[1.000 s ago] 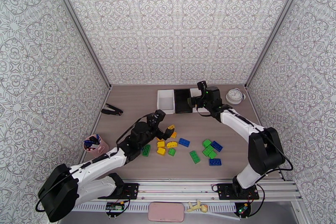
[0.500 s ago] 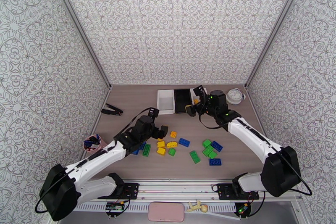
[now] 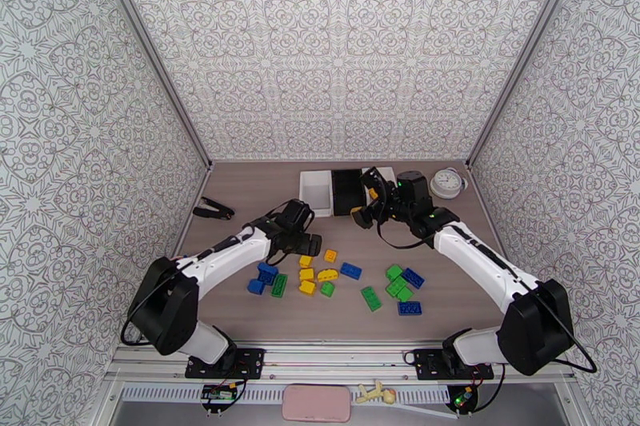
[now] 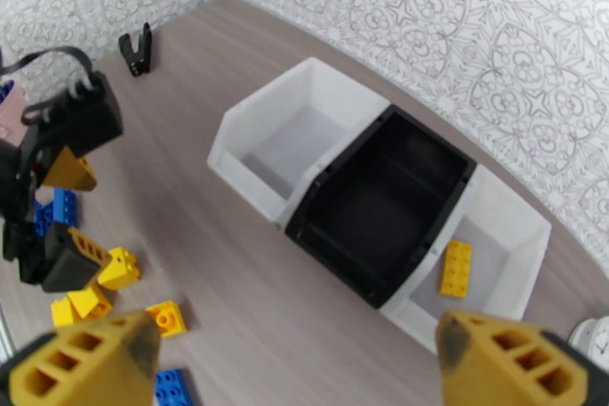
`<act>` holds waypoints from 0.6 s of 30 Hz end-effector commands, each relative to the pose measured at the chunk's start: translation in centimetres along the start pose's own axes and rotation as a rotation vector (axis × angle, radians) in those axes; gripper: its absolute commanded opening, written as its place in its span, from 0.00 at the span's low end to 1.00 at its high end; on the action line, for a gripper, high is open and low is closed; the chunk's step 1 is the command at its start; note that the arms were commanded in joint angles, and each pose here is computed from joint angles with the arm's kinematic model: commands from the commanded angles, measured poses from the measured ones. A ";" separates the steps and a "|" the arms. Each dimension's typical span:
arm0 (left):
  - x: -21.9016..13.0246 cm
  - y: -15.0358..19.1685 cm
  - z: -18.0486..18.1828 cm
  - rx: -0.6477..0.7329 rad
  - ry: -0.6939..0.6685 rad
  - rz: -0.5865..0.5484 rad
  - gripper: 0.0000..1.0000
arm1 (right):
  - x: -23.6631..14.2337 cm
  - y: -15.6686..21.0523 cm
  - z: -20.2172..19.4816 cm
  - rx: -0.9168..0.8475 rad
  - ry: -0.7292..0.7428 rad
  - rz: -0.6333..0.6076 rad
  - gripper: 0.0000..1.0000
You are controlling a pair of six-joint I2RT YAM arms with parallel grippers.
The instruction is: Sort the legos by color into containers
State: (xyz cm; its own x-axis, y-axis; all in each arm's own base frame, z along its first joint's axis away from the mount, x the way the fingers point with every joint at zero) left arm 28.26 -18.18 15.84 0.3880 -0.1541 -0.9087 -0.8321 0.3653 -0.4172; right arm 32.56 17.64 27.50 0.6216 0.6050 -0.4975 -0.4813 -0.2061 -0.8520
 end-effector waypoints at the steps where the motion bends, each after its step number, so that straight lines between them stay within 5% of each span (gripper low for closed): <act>1: 0.9 0.5 -0.6 -0.019 0.030 0.103 0.85 | 0.2 -0.3 0.2 -0.025 -0.019 0.016 1.00; 18: 4.1 1.2 -1.9 0.030 0.053 0.226 0.47 | -0.2 0.8 0.2 -0.034 -0.009 0.038 1.00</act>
State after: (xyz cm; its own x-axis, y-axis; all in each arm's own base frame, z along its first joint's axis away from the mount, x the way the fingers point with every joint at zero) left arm 28.00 -19.35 11.56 0.1957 -0.0980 -0.9758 -0.8881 0.4044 -0.2187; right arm 32.55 17.63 26.75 0.6053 0.5969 -0.5266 -0.4866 -0.2460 -0.8383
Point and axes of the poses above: each hand's point on the last joint's axis, 136 mm out from that joint toward the fingers, its own x axis out along the fingers, its own z axis along the line the jaws close on, y = z × x, the point moved 8 cm from there along -x, back along the fingers, and after that the axes turned 13 degrees about x, right-handed, at the moved point
